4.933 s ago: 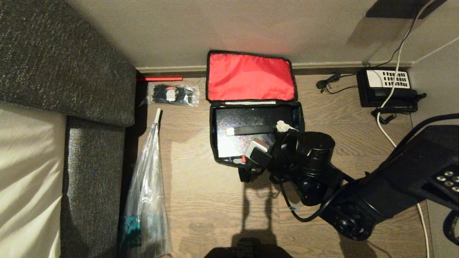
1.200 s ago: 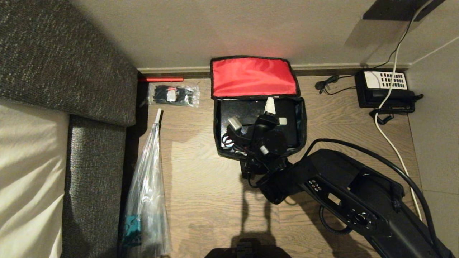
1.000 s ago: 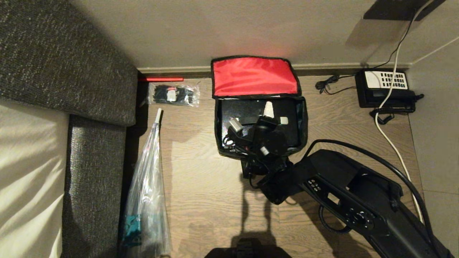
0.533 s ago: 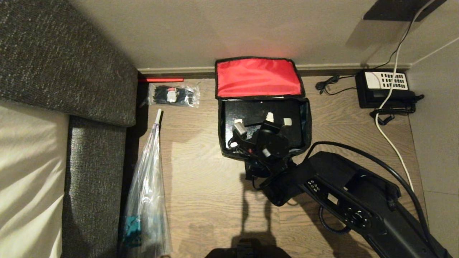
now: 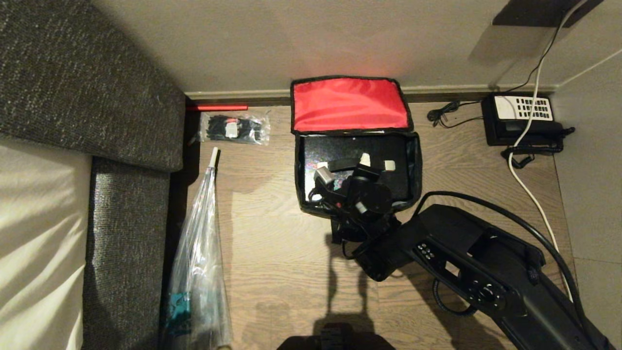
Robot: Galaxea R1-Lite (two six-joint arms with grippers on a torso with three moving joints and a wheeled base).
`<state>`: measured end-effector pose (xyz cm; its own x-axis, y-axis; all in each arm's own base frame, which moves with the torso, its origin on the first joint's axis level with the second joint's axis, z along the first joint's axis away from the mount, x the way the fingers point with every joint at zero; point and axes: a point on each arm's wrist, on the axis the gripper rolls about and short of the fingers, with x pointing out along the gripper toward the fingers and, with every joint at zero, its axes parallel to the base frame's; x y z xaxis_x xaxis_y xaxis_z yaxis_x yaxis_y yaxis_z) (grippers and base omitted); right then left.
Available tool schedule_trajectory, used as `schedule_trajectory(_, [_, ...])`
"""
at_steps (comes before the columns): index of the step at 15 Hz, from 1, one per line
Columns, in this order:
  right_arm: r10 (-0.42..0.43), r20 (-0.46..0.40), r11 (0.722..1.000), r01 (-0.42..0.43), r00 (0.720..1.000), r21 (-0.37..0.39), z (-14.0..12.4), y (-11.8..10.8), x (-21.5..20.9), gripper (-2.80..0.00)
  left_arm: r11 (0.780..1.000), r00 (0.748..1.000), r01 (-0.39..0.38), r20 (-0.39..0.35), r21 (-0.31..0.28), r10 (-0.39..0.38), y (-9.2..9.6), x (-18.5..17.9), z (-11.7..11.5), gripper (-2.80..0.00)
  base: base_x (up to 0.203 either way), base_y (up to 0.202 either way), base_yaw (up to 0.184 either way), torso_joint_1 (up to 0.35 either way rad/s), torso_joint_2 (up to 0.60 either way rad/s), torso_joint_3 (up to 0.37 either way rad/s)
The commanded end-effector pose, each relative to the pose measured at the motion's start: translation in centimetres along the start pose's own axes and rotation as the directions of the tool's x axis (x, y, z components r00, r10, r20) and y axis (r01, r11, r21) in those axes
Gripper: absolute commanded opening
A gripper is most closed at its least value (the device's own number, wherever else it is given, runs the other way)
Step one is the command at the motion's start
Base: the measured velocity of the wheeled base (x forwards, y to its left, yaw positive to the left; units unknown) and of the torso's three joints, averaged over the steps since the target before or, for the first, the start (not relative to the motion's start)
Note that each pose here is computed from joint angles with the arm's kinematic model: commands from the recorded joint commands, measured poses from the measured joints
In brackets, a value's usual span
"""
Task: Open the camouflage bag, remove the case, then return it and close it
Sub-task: Lift the black box
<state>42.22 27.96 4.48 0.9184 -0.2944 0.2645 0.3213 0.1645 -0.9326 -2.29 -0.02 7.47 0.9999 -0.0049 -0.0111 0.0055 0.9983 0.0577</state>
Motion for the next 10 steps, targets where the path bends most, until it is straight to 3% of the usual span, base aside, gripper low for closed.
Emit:
schedule_trajectory(1, [-0.005,-0.002,1.000,0.005,1.000,0.005,0.2,-1.4,-0.4,-2.80,1.000,1.000,-0.001,-0.003,0.000,0.001,0.0,0.0,0.0,-2.80,0.000,0.000,0.000,0.000,0.00,0.000])
schedule_trajectory(10, [-0.059,0.027,0.997,0.058,0.998,0.051,2.0,-7.4,-1.2,-2.80,1.000,1.000,0.000,0.002,-0.001,0.000,0.0,0.0,0.0,-2.80,0.000,0.000,0.000,0.000,0.00,0.000])
